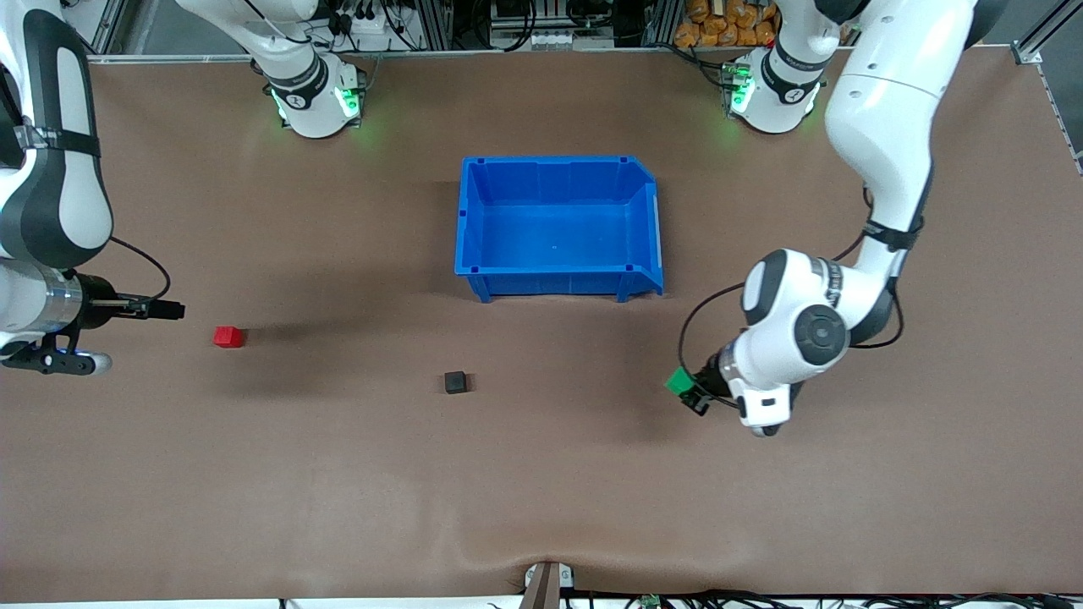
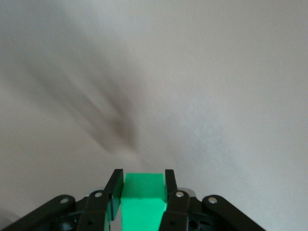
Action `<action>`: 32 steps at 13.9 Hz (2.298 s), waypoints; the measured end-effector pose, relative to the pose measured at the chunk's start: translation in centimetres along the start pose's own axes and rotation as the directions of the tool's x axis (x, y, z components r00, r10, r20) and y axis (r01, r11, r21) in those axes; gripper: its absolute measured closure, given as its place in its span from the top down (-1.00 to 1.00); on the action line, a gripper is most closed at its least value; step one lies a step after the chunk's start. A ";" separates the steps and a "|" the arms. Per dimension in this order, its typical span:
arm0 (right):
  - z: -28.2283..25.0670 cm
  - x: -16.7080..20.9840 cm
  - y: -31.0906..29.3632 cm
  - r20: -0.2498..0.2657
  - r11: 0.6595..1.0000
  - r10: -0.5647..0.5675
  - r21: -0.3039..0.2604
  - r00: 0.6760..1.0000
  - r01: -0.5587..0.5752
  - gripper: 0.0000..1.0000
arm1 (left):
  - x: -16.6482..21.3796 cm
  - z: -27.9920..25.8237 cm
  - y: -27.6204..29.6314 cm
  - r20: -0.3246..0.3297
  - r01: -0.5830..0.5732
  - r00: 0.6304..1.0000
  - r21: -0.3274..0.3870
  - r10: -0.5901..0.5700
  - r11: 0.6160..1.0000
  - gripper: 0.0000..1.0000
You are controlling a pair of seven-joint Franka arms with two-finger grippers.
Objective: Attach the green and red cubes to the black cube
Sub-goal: 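Carry the green cube with the left gripper beside the black cube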
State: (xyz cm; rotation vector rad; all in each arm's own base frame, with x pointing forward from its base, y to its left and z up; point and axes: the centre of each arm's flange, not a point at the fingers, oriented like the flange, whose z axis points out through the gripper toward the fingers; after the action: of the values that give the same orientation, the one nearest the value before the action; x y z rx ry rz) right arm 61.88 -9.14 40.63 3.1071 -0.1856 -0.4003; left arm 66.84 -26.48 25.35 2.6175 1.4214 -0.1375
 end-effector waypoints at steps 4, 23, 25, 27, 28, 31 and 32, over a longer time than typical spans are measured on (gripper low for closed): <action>1.3 0.7 0.1 0.007 1.000 0.002 0.000 1.000 -0.002 1.00 | -6.5 1.8 3.5 0.019 0.124 0.992 -0.026 -0.124 0.992 -0.22; 7.0 2.7 1.3 -0.026 1.000 0.020 0.003 0.999 -0.020 1.00 | -23.9 8.0 9.0 0.102 0.423 0.906 -0.173 -0.411 0.889 -0.22; 7.7 3.0 1.3 -0.025 1.000 0.021 0.003 0.999 -0.020 1.00 | -24.2 8.5 9.3 0.125 0.444 0.896 -0.205 -0.426 0.872 -0.22; 8.3 3.2 1.3 -0.024 1.000 0.021 0.004 1.000 -0.020 1.00 | -24.7 9.4 9.4 0.156 0.470 0.882 -0.240 -0.444 0.850 -0.22; 8.6 3.4 1.3 -0.023 1.000 0.021 0.004 1.000 -0.021 1.00 | -25.0 10.0 9.3 0.168 0.479 0.877 -0.251 -0.450 0.841 -0.22; 9.2 3.8 1.3 -0.033 1.000 0.021 0.004 0.999 -0.021 1.00 | -25.6 10.9 9.1 0.186 0.507 0.861 -0.255 -0.473 0.823 -0.22; 9.3 3.9 1.4 -0.038 1.000 0.021 0.004 0.999 -0.021 1.00 | -25.8 11.0 9.1 0.191 0.517 0.855 -0.254 -0.482 0.817 -0.22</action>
State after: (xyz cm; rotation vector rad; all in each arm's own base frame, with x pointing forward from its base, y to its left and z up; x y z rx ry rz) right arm 63.10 -10.83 30.70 3.1104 -0.2190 -0.3404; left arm 60.33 -54.66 19.46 1.9141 1.8886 -0.1252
